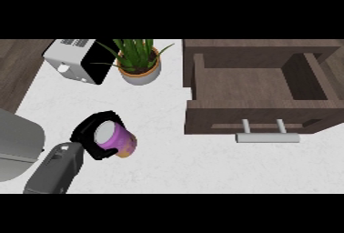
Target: Pick up the can, place it into the drawer and close the drawer
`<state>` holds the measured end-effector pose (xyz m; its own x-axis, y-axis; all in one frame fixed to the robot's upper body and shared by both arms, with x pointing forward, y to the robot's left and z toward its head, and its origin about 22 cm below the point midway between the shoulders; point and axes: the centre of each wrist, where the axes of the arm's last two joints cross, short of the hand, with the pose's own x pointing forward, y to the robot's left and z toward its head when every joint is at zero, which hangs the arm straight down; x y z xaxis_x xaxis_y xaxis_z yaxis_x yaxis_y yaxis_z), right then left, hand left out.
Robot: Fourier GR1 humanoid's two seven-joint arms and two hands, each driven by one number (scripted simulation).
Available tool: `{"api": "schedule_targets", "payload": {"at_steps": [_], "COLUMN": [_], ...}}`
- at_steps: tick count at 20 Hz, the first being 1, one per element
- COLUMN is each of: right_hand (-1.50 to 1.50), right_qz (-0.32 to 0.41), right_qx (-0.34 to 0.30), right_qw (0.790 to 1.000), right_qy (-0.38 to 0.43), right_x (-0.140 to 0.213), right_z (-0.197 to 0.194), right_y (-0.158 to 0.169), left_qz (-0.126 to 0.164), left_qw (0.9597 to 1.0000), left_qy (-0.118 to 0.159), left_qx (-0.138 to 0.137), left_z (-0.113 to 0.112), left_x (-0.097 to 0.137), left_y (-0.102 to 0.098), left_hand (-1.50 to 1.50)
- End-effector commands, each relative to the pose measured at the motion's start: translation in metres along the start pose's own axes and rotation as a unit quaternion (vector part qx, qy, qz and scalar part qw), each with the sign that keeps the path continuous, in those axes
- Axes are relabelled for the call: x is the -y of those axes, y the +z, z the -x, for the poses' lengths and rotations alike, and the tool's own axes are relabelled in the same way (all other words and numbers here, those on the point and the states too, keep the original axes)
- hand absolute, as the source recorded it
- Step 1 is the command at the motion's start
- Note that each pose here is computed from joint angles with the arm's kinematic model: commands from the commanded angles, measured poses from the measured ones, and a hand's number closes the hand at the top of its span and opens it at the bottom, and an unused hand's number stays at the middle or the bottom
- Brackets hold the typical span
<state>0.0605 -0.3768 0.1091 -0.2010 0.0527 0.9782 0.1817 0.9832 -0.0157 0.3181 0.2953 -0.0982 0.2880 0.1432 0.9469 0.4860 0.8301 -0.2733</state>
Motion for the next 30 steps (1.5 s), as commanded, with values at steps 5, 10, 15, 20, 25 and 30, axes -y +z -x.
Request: {"api": "schedule_targets", "payload": {"at_steps": [5,10,15,20,25,30], "right_hand": [-1.50,-1.50,-1.50,-1.50,-1.50,-1.50], "right_qz": [0.015,0.011,0.008,0.011,0.011,0.008], "right_qx": [0.000,-0.006,0.011,-0.003,-0.002,0.000], "right_qw": [1.000,1.000,1.000,1.000,1.000,1.000], "right_qy": [0.000,-0.002,0.006,-0.006,0.005,-0.006], "right_x": [0.000,-0.014,-0.007,-0.009,-0.009,-0.021], "right_z": [-0.005,-0.002,-0.015,-0.008,-0.012,-0.010], "right_y": [-0.001,0.010,0.019,0.000,0.012,0.003], "left_qz": [-0.246,-0.235,-0.230,-0.225,-0.232,-0.229], "left_qw": [0.9520,0.9507,0.9514,0.9502,0.9469,0.9460], "left_qy": [0.080,0.053,0.018,0.012,-0.014,-0.029], "left_qx": [0.165,0.195,0.204,0.215,0.223,0.228], "left_z": [0.009,-0.060,-0.089,-0.149,-0.163,-0.193], "left_x": [0.034,0.051,0.069,0.118,0.155,0.169], "left_y": [-0.028,-0.064,-0.045,-0.065,-0.070,-0.080], "left_hand": [1.50,1.50,1.50,1.50,1.50,1.50]}}
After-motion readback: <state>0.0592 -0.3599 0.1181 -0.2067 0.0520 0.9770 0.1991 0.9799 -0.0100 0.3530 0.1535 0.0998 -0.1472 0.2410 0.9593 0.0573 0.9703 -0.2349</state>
